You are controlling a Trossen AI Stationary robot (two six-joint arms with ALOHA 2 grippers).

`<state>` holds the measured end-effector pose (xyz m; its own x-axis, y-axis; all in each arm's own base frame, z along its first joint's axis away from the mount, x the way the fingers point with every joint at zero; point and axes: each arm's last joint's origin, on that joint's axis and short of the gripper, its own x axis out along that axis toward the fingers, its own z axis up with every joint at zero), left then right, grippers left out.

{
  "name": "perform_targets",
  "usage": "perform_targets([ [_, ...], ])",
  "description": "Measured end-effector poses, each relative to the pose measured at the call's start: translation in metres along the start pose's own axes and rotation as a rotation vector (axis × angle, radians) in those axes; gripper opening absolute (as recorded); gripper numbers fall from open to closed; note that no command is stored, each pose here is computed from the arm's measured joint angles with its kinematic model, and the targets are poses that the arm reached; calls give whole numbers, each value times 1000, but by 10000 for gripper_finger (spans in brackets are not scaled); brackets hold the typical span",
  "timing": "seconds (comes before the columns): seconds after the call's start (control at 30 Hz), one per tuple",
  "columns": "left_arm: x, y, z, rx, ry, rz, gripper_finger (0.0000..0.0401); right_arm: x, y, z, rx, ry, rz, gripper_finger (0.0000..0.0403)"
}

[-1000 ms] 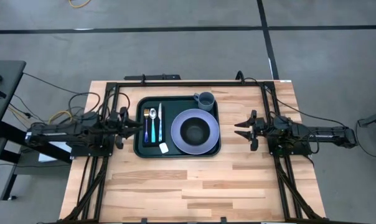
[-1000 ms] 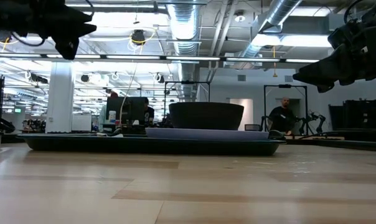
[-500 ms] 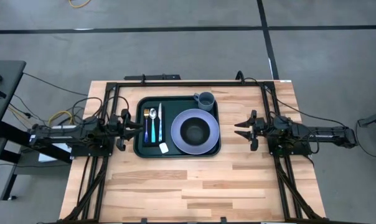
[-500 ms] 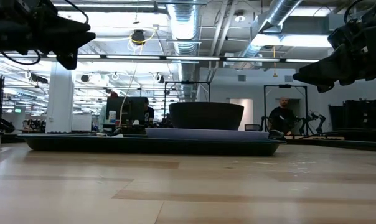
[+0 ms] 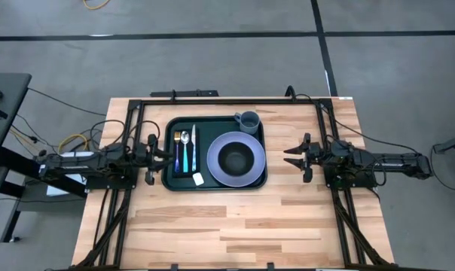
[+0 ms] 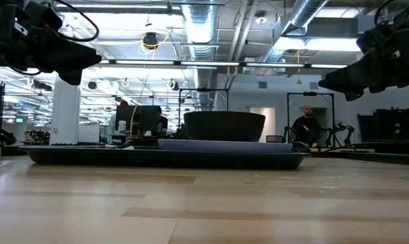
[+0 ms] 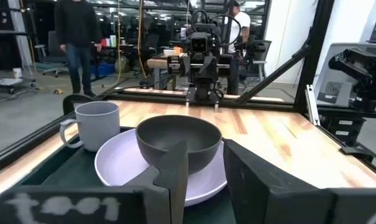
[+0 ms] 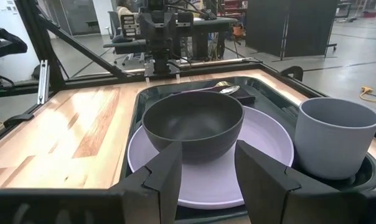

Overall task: Set up tray
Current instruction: Return to Home Position

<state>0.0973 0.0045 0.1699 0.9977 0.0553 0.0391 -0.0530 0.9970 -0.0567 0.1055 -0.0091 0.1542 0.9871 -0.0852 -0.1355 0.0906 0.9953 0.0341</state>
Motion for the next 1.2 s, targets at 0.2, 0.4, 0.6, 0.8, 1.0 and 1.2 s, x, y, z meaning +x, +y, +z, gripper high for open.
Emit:
perform_targets([
  [0.2, 0, 0, -1, -14, 8, 0, 91, 0, 0, 0, 0, 0, 0, 138],
  [0.4, 0, 0, -1, -12, 9, 0, 91, 0, 0, 0, 0, 0, 0, 138],
  [0.6, 1, 0, -1, -14, 11, 0, 91, 0, 0, 0, 0, 0, 0, 138],
  [0.8, 1, 0, -2, -14, 12, 0, 91, 0, 0, 0, 0, 0, 0, 138],
  [1.0, 1, 0, -2, -15, 12, 0, 91, 0, 0, 0, 0, 0, 0, 138],
  [1.2, 1, 0, -2, -19, 13, 0, 91, 0, 0, 0, 0, 0, 0, 138],
])
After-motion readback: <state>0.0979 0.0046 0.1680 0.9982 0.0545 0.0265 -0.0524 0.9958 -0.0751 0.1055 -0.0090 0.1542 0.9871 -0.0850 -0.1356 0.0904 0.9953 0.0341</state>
